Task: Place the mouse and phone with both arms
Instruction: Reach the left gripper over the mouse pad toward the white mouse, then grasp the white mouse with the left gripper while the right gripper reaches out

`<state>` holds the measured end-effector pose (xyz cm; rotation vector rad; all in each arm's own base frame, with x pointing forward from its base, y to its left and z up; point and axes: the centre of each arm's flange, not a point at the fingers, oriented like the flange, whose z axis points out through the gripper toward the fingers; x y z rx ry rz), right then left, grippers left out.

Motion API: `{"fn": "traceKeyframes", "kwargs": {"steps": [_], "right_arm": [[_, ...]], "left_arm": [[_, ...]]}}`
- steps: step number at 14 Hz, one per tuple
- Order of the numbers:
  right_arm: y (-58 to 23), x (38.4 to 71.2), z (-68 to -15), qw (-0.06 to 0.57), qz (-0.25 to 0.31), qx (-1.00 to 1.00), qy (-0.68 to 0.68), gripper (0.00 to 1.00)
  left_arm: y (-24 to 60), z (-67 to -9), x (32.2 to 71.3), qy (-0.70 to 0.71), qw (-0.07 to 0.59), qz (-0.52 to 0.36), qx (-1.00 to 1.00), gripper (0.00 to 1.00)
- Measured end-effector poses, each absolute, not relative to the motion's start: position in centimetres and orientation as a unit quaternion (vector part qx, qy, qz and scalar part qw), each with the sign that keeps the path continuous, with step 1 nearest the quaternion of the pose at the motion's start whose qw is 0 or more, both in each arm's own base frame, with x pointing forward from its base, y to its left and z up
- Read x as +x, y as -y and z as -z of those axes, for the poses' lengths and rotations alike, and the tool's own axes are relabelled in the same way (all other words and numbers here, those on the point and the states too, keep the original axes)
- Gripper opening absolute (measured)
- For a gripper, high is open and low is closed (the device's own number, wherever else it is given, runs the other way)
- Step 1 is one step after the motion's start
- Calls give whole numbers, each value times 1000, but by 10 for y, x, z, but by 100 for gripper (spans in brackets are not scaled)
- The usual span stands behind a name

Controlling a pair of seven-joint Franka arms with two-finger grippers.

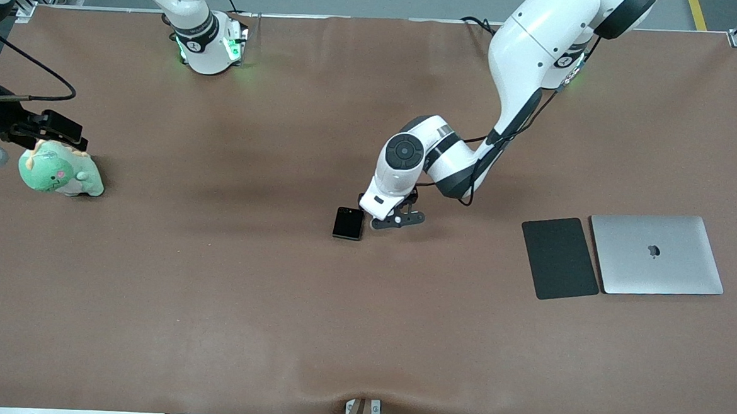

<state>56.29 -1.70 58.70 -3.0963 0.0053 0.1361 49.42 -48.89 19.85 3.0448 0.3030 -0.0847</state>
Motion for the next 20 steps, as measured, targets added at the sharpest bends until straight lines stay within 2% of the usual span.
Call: {"fn": "traceKeyframes", "kwargs": {"steps": [6,11,13,14,15,16,20], "right_arm": [[5,572,-563,23,-66,-997,11,100],[-57,574,-550,23,-78,-995,62,100],[-67,576,-542,27,-84,-994,69,100],[-68,578,-539,29,-85,-994,69,100],[-68,580,-535,30,-85,-994,69,100],[-69,582,-533,30,-84,-994,68,100],[-70,589,-520,31,-84,-994,68,100]], "left_arm": [[491,-181,495,-100,50,25,993,80],[491,-178,495,-96,47,23,994,75],[491,-178,495,-90,45,18,995,72],[491,-178,495,-89,44,17,995,67],[491,-178,495,-89,44,16,995,67],[491,-179,496,-89,44,16,995,61],[491,-180,497,-89,45,14,995,60]]}}
